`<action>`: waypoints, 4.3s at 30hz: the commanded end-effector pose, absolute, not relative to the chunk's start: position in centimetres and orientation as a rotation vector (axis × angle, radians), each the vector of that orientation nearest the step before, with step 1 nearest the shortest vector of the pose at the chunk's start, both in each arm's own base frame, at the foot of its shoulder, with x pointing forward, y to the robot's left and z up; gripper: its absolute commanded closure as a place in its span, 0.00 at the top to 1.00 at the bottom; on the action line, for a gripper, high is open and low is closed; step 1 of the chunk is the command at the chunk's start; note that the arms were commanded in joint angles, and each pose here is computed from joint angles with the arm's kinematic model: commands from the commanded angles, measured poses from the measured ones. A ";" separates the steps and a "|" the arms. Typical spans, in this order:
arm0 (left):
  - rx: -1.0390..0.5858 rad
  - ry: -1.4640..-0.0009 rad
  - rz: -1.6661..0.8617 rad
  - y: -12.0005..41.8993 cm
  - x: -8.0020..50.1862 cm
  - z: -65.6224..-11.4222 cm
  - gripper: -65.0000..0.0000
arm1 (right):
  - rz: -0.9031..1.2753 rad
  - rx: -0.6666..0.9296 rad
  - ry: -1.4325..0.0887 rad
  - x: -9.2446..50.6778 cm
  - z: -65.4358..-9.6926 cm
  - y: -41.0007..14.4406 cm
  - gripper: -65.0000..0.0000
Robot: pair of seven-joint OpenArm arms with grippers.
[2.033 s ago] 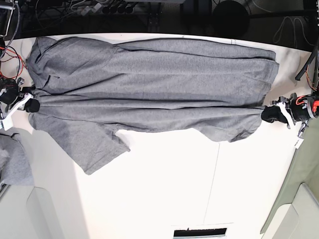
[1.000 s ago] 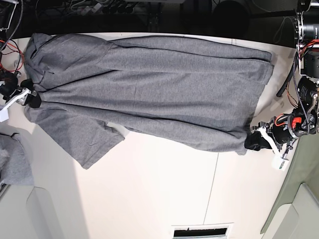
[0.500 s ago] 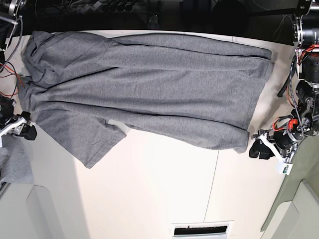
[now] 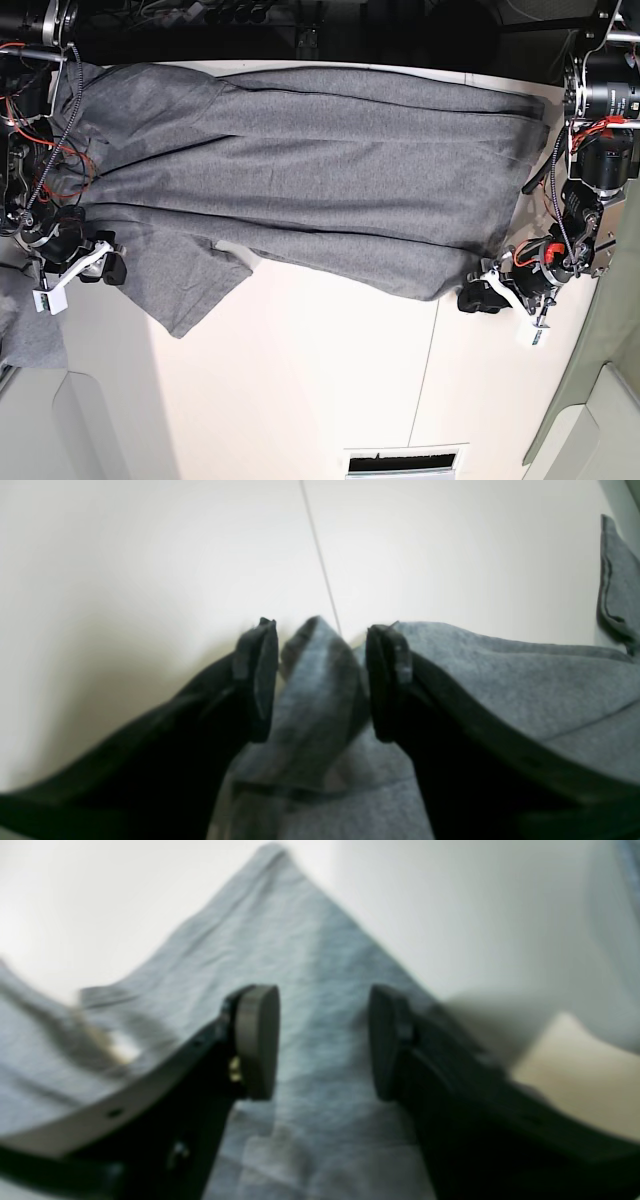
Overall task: Layout the t-shirt on the table in an organized manner, then fold the t-shirt properly
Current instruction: 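Grasp the side edge with both grippers and fold it over the shirt, then regrasp the folded edge with both grippers and pull it straight, then fold the shirt lengthwise again with both grippers into a long strip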
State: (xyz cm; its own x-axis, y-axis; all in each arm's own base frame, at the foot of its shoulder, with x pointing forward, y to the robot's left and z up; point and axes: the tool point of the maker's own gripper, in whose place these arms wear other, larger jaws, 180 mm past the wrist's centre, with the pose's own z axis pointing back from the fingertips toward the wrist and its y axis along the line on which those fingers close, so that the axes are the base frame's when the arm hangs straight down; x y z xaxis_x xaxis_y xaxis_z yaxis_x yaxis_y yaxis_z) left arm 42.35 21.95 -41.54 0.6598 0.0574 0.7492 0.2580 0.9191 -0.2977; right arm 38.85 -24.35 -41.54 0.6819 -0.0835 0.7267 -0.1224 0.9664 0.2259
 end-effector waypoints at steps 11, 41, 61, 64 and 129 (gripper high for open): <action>-0.304 -0.815 -0.202 20.9 42.7 -42.6 0.43 | -0.084 0.172 -0.880 41.9 -41.5 -28.0 0.45; -0.376 -0.767 -0.261 20.9 41.6 -41.8 0.00 | -0.057 0.290 -0.791 40.4 -45.6 -26.1 0.44; -0.394 -0.838 -0.250 24.0 43.0 -35.8 0.00 | 0.046 0.316 -0.966 45.0 -38.7 -23.2 0.00; -0.406 -0.822 -0.279 24.1 42.7 -34.2 0.00 | 0.065 0.340 -0.995 45.7 -36.1 -22.7 0.00; -0.602 -0.426 -0.178 24.6 29.2 -40.5 0.00 | -0.056 0.426 -0.730 39.5 -43.5 -21.3 0.38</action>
